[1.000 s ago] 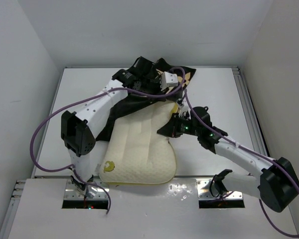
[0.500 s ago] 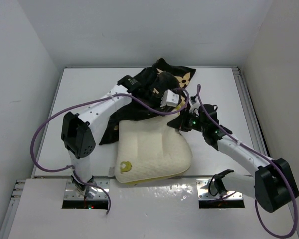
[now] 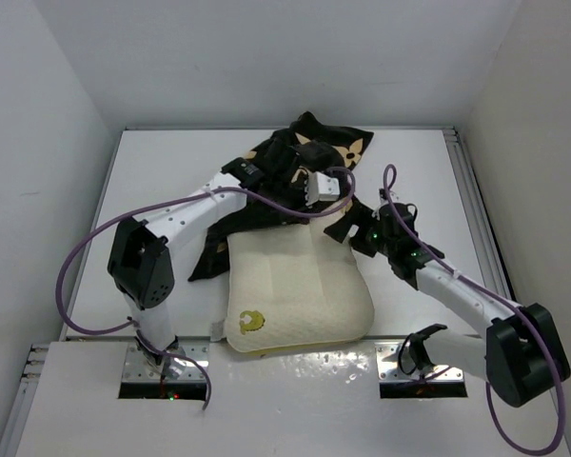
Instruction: Put the pillow into the pillowcase
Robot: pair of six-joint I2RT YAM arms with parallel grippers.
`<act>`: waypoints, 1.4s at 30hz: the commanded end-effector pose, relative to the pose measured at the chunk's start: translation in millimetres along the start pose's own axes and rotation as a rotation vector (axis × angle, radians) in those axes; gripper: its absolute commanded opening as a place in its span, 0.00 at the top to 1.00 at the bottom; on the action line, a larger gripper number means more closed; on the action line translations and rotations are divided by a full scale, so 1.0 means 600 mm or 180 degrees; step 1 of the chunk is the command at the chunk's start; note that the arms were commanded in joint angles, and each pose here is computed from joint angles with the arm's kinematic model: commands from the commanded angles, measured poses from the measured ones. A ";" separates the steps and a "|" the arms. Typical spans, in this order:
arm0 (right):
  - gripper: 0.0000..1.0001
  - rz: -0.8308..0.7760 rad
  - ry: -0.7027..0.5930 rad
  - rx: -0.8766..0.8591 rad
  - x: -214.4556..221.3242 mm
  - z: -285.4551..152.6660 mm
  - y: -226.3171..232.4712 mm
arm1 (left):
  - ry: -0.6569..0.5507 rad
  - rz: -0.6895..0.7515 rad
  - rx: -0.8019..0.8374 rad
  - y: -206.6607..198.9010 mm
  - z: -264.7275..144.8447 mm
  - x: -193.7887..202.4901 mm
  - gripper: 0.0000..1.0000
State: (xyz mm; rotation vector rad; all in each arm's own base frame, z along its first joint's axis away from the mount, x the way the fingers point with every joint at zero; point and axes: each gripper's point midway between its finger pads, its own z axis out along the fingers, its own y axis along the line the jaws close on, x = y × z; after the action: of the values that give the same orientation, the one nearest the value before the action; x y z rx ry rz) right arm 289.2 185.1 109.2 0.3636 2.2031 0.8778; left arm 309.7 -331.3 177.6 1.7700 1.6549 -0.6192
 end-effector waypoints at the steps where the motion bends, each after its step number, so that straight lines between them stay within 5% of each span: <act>1: 0.17 -0.0174 -0.0256 0.0080 -0.044 -0.016 0.014 | -0.0002 -0.0398 -0.0387 0.022 -0.026 -0.003 0.73; 4: 0.01 -0.0270 -0.0242 0.0397 -0.038 -0.040 -0.024 | -0.0048 -0.0530 -0.0518 0.035 -0.029 -0.004 0.42; 10: 0.01 -0.0416 -0.0526 0.0789 -0.077 -0.106 -0.061 | -0.0056 -0.0709 -0.0765 0.071 -0.038 -0.008 0.33; 18: 0.01 -0.0613 -0.0309 0.1249 -0.055 -0.188 -0.106 | 0.0104 -0.0977 -0.1297 0.112 -0.119 0.028 0.20; 21: 0.01 -0.0551 -0.0286 0.1265 -0.033 -0.201 -0.118 | 0.0222 -0.1079 -0.1459 0.119 -0.153 0.057 0.01; 27: 0.03 -0.0404 -0.0291 0.1171 -0.005 -0.221 -0.123 | 0.0278 -0.1227 -0.1716 0.111 -0.218 0.099 0.00; 31: 0.16 -0.0319 -0.0261 0.1034 0.015 -0.231 -0.118 | 0.0334 -0.1395 -0.1959 0.094 -0.261 0.146 0.00; 37: 0.03 -0.0240 -0.0277 0.1141 0.034 -0.265 -0.132 | 0.0297 -0.1663 -0.2247 0.061 -0.313 0.207 0.00; 42: 0.01 -0.0196 -0.0358 0.1104 0.040 -0.297 -0.126 | 0.0205 -0.1895 -0.2266 0.024 -0.321 0.245 0.00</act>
State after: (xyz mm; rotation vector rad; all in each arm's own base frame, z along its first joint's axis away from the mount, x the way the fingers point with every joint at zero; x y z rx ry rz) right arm 156.0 61.0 125.8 0.4589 2.2569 0.4310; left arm 325.0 -92.7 194.5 0.8610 2.1731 -0.1285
